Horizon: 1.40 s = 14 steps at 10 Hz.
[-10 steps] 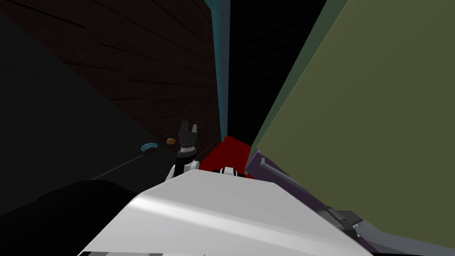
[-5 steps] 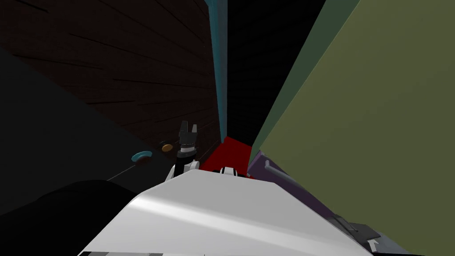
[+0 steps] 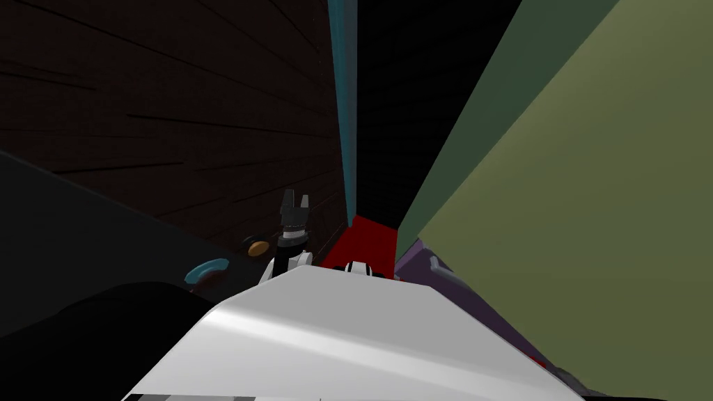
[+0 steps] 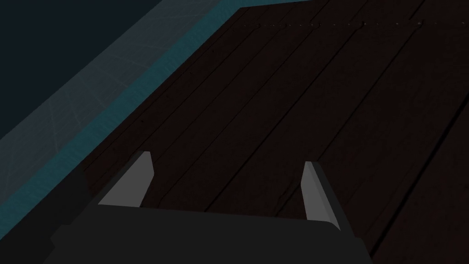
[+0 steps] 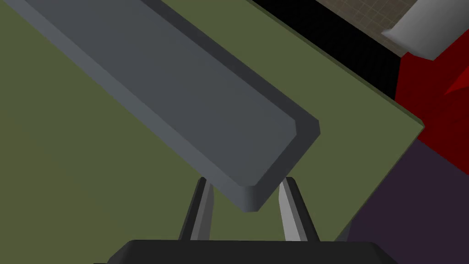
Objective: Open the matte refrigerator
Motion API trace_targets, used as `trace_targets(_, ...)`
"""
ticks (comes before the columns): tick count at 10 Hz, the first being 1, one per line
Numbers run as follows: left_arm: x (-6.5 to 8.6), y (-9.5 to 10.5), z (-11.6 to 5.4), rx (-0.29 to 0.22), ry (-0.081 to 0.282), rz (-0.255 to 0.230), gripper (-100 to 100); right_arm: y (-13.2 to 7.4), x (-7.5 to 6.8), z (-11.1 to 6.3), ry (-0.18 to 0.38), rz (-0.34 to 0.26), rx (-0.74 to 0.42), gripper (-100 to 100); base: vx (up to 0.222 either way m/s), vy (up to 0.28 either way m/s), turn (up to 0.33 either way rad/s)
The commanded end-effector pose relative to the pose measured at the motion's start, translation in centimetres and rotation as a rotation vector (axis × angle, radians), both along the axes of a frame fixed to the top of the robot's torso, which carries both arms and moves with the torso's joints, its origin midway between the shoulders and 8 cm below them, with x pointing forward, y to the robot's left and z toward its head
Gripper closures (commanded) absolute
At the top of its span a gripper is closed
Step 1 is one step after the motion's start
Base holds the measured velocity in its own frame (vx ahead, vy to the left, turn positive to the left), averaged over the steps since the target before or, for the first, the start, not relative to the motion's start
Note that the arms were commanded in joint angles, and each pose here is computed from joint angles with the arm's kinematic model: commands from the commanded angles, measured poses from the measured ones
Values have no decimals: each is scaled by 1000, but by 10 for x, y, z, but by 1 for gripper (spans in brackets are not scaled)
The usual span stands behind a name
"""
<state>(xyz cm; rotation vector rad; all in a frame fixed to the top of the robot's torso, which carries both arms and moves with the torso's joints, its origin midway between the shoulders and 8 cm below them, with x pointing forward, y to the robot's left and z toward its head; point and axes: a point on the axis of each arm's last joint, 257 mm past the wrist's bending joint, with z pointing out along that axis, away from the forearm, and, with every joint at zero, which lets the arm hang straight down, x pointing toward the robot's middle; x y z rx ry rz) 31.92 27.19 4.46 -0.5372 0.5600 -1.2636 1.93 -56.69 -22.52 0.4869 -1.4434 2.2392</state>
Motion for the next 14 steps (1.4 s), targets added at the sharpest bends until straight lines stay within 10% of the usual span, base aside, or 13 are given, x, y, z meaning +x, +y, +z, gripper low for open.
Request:
trace_targets(1, 0, 0, 0, 0, 0, 0, 0, -1, -8, 0, -1, -25, -1, 100, 63, 88, -48)
trace_targets(9, 0, 0, 0, 0, 0, 0, 0, -7, -96, 4, -4, -280, -13, 100, 172, 190, -156)
trace_targets(10, 0, 0, 0, 0, 0, 0, 0, -16, -92, 7, -4, -253, 2, -100, 98, 111, -30)
trace_targets(14, 0, 0, 0, 0, 0, 0, 0, -30, -104, 26, -4, -251, 7, -100, 18, 15, 4)
